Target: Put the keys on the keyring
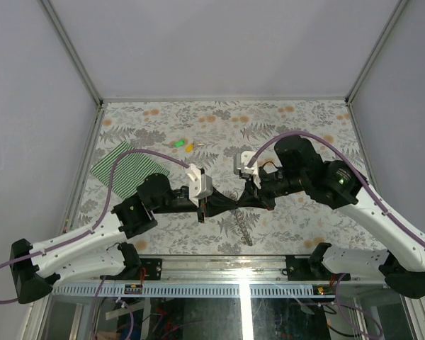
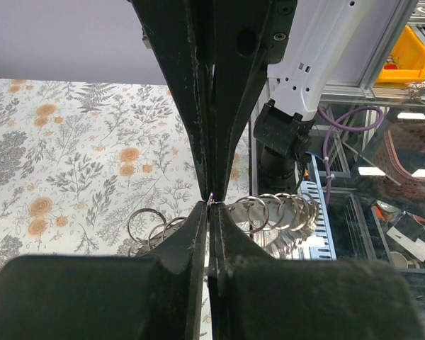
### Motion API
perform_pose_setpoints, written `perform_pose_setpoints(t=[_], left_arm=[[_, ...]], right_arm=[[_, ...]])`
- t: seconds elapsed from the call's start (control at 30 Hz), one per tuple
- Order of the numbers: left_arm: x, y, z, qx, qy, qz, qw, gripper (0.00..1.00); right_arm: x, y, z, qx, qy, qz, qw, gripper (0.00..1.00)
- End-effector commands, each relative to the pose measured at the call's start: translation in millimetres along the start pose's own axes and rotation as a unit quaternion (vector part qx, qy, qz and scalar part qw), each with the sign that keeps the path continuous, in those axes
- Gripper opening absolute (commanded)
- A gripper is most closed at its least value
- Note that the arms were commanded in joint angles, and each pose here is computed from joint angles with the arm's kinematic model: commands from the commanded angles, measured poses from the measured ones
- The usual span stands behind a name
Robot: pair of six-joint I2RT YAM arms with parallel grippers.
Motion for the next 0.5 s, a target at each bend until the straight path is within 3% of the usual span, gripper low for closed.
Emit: perform_pose_setpoints(t=[0.0, 0.13, 0.3, 0.47], left_arm=[[1.9, 5.0, -24.6, -0.031, -0.063, -0.022, 0.997, 0.0], [8.4, 2.4, -25.9, -0.03, -0.118, -0.044, 0.992, 0.0], [17.0, 0.8, -24.6, -0.013, -0.179, -0.07, 0.981, 0.0], [35.3, 8.6, -20.1, 0.033, -0.256, -0.097, 0.961, 0.0]], right_arm=[[9.4, 10.2, -24.2, 0.042, -0.076, -0.018, 0.996, 0.08], [15.9, 9.9, -31.6, 0.058, -0.12, 0.01, 0.991, 0.28], [24.4, 3.7, -39.4, 0.062, -0.194, 0.075, 0.976, 0.36], [30.7, 2.3, -48.1, 0.044, -0.211, 0.101, 0.971, 0.4]])
Point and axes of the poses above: each gripper's point midway between its finger pads, its own x axis back along the fingers, its own y axis along the line the jaws close on, z = x × y, the point moved 8 cm from there along x, back along the fingers, and after that the axes turned 10 degrees about -x, right-handed, at the moved point
